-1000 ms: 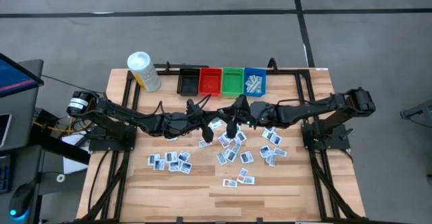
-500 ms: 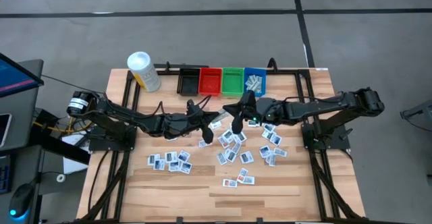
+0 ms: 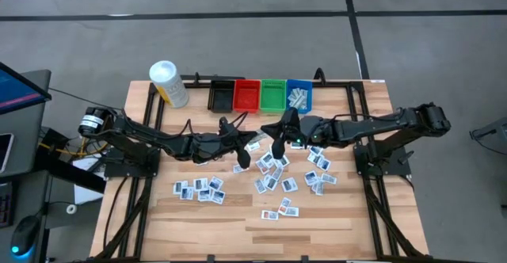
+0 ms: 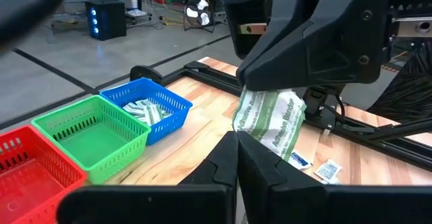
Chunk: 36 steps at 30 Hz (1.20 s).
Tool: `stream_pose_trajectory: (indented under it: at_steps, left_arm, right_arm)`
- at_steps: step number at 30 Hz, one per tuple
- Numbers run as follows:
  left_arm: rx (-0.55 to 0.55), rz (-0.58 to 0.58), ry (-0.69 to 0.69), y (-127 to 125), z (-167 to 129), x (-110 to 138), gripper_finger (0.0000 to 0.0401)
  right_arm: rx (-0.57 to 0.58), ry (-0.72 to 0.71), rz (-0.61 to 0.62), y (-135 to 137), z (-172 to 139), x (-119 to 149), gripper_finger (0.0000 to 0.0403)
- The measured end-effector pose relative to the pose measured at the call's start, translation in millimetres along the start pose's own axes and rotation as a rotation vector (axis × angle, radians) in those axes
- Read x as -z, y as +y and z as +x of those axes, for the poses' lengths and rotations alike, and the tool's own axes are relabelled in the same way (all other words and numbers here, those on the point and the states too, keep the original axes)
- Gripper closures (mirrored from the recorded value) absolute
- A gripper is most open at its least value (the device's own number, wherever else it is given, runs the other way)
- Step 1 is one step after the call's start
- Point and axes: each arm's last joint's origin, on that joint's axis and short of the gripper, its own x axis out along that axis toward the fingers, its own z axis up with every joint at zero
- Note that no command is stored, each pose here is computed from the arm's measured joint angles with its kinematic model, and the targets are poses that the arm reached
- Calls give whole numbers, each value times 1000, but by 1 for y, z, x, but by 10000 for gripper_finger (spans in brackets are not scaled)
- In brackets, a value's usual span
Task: Pick & Place First Aid Supplies
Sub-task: Put the bandage pack into the blue bin
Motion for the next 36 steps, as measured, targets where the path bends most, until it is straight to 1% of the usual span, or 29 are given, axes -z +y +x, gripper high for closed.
stream_pose_trajectory:
  at_steps: [8, 13, 18, 21, 23, 25, 27, 29, 30, 36]
  left_arm:
    - [0, -1, 0, 0, 0, 0, 395]
    - [0, -1, -1, 0, 0, 0, 394]
    - [0, -1, -1, 0, 0, 0, 393]
    - [0, -1, -1, 0, 0, 0, 395]
    - [0, -1, -1, 0, 0, 0, 396]
    - [0, -2, -1, 0, 0, 0, 394]
    - [0, -3, -1, 0, 0, 0, 392]
    - [0, -9, -1, 0, 0, 0, 392]
    - [0, -11, -1, 0, 0, 0, 392]
    - [1, -16, -2, 0, 0, 0, 390]
  right_arm:
    - [-3, 4, 3, 0, 0, 0, 331]
    - [-15, 16, 33, 0, 0, 1, 298]
    - [-7, 61, 20, -1, 0, 5, 278]
    - [-18, 70, 48, -1, 0, 6, 274]
    - [-18, 71, 51, -1, 0, 6, 278]
    - [-20, 71, 48, -1, 0, 6, 296]
    - [-39, 77, 40, 0, 0, 6, 330]
    - [-76, 87, 24, 1, 0, 6, 376]
    - [-90, 89, 11, 1, 0, 5, 389]
    - [-92, 87, 13, 1, 0, 5, 400]
